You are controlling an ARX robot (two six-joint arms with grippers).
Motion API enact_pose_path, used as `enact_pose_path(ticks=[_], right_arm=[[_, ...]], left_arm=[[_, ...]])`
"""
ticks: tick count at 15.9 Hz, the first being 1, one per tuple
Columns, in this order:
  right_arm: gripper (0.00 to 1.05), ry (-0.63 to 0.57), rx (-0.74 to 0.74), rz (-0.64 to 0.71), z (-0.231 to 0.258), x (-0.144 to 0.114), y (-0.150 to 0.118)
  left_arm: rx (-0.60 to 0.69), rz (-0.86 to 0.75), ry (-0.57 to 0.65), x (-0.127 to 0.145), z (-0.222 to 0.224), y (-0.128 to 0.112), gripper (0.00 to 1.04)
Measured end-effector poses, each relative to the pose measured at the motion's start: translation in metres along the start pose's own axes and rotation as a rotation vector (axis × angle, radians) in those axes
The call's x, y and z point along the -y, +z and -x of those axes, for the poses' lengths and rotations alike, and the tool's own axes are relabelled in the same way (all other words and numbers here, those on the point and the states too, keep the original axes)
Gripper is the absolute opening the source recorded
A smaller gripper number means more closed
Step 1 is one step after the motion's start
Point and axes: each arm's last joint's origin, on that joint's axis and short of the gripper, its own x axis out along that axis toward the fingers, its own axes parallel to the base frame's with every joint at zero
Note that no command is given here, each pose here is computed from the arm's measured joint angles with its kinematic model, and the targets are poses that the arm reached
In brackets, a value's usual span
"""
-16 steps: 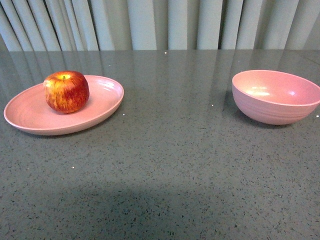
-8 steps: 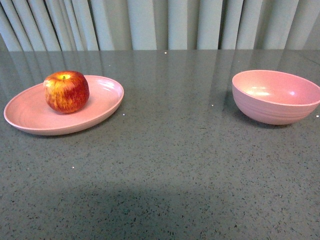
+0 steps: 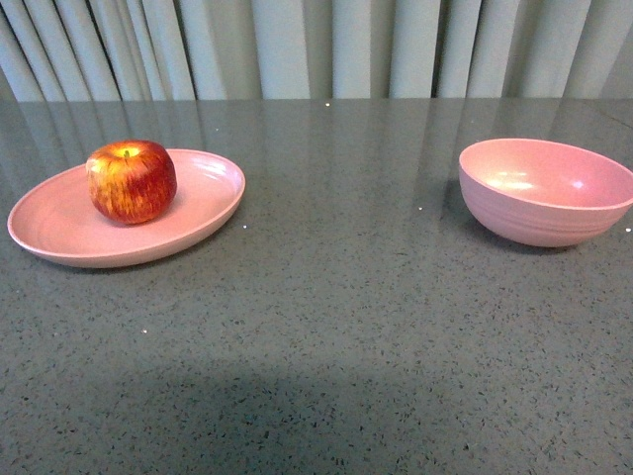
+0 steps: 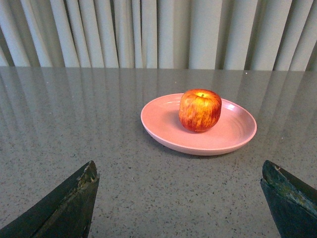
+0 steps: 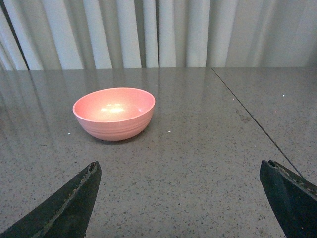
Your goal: Move apple from plate to bowl
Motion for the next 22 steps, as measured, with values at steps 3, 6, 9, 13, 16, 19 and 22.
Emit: enact_pose_path(ticks=[3, 6, 9, 13, 16, 19, 22], right_arm=[[0.98, -0.036, -0.14, -0.082, -0.002, 0.0, -0.005], [0.98, 0.053, 0.021, -0.145, -0.082, 0.003, 0.095], [0.98, 0.072, -0.296, -0.145, -0.196, -0.005, 0.106], [0.98, 0.086, -0.35, -0.141, -0.214, -0.01, 0.105], [0.98, 0.093, -0.403, -0.132, -0.229, -0.016, 0.103], [0.98, 0.092, -0.434, -0.131, -0.237, -0.017, 0.1], [0.98, 0.085, -0.476, -0.119, -0.247, -0.021, 0.092]], left_arm=[[0.0, 0.0, 0.0, 0.0, 0.0, 0.0, 0.98], [0.0, 0.0, 0.0, 0.0, 0.0, 0.0, 0.98], [0.0, 0.0, 0.0, 0.0, 0.0, 0.0, 0.98], [0.0, 0.0, 0.0, 0.0, 0.0, 0.0, 0.98], [0.0, 0.0, 0.0, 0.0, 0.0, 0.0, 0.98], [0.0, 0.0, 0.0, 0.0, 0.0, 0.0, 0.98], [0.0, 0.0, 0.0, 0.0, 0.0, 0.0, 0.98]])
